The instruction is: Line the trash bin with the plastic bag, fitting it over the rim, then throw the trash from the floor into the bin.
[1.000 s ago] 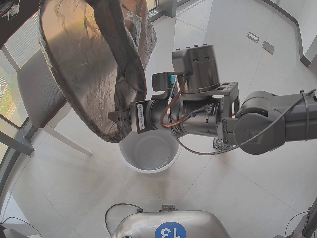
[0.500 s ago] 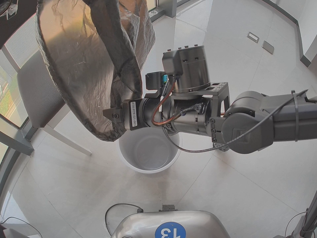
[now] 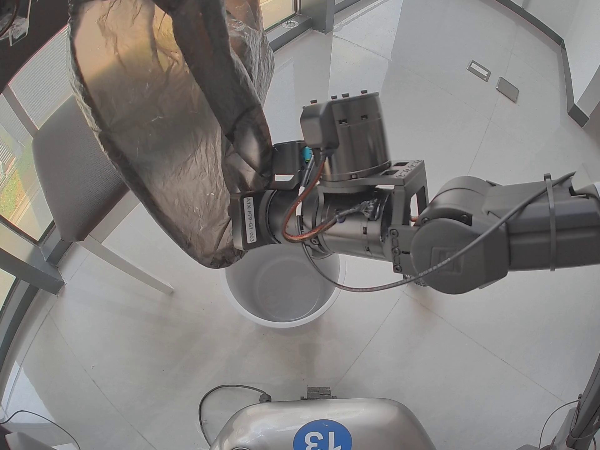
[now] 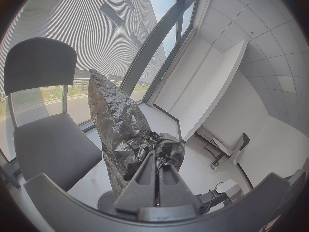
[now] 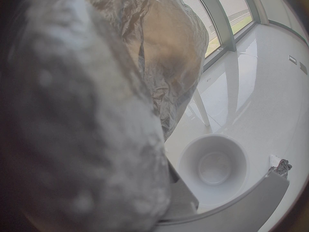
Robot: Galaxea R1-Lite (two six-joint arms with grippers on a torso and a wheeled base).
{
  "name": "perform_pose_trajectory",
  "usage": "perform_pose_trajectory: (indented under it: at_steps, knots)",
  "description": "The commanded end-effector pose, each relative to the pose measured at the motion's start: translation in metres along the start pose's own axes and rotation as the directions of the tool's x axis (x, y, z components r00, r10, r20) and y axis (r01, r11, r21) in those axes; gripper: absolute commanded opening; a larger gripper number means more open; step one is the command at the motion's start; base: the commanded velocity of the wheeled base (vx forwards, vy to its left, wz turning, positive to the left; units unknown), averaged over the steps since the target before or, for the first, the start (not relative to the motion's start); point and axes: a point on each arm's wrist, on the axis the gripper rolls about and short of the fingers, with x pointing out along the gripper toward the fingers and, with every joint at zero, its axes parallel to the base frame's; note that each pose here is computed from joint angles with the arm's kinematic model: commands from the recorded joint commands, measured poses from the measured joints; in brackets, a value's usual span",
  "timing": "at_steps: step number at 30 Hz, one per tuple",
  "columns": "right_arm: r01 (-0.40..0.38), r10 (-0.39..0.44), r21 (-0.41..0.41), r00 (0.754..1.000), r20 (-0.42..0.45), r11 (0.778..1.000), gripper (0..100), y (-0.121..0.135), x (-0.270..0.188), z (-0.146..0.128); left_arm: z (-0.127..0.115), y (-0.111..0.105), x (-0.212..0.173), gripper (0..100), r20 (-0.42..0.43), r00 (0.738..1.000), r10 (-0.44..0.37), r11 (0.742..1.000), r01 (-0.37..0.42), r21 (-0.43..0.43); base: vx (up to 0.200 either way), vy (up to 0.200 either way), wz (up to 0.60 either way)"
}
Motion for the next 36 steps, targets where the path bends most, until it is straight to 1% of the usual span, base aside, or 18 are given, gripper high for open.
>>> perform_pose_trajectory:
  at_steps: [1,5,8,9,10,12,13,14,17,19,21,22,24,26,31,36]
  knots:
    - [0.001,-0.001,0.001,1.000,-0.003,1.000,0,0.000,-0.001,-0.001,-0.003,0.000,-0.001,0,-0.010,1.000,-0.001,1.000,0.001,0.001,0.000,0.000,0.00]
    - [0.028,-0.028,-0.002,0.999,-0.016,1.000,0,-0.002,-0.016,0.003,-0.022,0.004,0.005,0,-0.088,0.996,0.016,1.000,-0.015,0.013,0.000,0.000,0.00]
    - [0.058,-0.058,0.000,0.996,-0.069,0.998,0,-0.007,-0.036,0.000,-0.045,0.009,0.012,0,-0.172,0.984,0.045,0.999,-0.041,0.030,0.000,0.000,0.00]
    - [0.058,-0.058,0.000,0.996,-0.069,0.998,0,-0.007,-0.036,0.000,-0.045,0.009,0.012,0,-0.172,0.984,0.045,0.999,-0.041,0.030,0.000,0.000,0.00]
    - [0.076,-0.076,-0.002,0.993,-0.092,0.997,0,-0.009,-0.049,-0.005,-0.058,0.011,0.011,0,-0.215,0.975,0.059,0.998,-0.052,0.039,0.000,0.000,0.00]
    - [0.084,-0.084,-0.005,0.989,-0.119,0.996,0,-0.011,-0.064,-0.012,-0.069,0.014,0.008,0,-0.248,0.966,0.067,0.997,-0.057,0.048,0.000,0.000,0.00]
    - [0.084,-0.084,-0.005,0.989,-0.119,0.996,0,-0.011,-0.064,-0.012,-0.069,0.014,0.008,0,-0.248,0.966,0.067,0.997,-0.057,0.048,0.000,0.000,0.00]
    - [0.088,-0.088,-0.010,0.984,-0.152,0.996,0,-0.012,-0.075,-0.022,-0.074,0.016,0.004,0,-0.264,0.962,0.069,0.997,-0.056,0.055,0.000,0.000,0.00]
    - [0.083,-0.086,-0.025,0.974,-0.211,0.996,0,-0.011,-0.087,-0.041,-0.080,0.017,0.001,0,-0.283,0.956,0.073,0.997,-0.059,0.058,0.000,0.000,0.00]
    - [0.075,-0.080,-0.030,0.970,-0.231,0.997,0,-0.009,-0.089,-0.047,-0.082,0.018,-0.001,0,-0.288,0.955,0.075,0.996,-0.059,0.061,0.000,0.000,0.00]
    - [0.060,-0.068,-0.039,0.963,-0.259,0.997,0,-0.004,-0.092,-0.056,-0.087,0.019,-0.001,0,-0.309,0.948,0.079,0.995,-0.057,0.082,0.000,0.000,0.00]
    - [0.058,-0.066,-0.040,0.963,-0.262,0.998,0,-0.003,-0.092,-0.057,-0.088,0.019,-0.001,0,-0.314,0.946,0.080,0.994,-0.054,0.092,0.000,0.000,0.00]
    - [0.046,-0.057,-0.044,0.961,-0.269,0.998,0,0.000,-0.092,-0.060,-0.098,0.021,-0.004,0,-0.339,0.937,0.084,0.982,-0.020,0.185,0.000,0.000,0.00]
    - [0.044,-0.054,-0.044,0.961,-0.272,0.998,0,0.001,-0.092,-0.060,-0.102,0.022,-0.007,0,-0.345,0.935,0.085,0.974,-0.004,0.228,0.000,0.000,0.00]
    - [0.042,-0.051,-0.039,0.961,-0.271,0.998,0,0.001,-0.090,-0.061,-0.103,0.023,-0.004,0,-0.343,0.934,0.103,0.969,-0.017,0.246,0.000,0.000,0.00]
    - [0.037,-0.047,-0.040,0.961,-0.271,0.999,0,0.002,-0.090,-0.061,-0.101,0.022,-0.003,0,-0.342,0.935,0.095,0.972,-0.013,0.234,0.000,0.000,0.00]
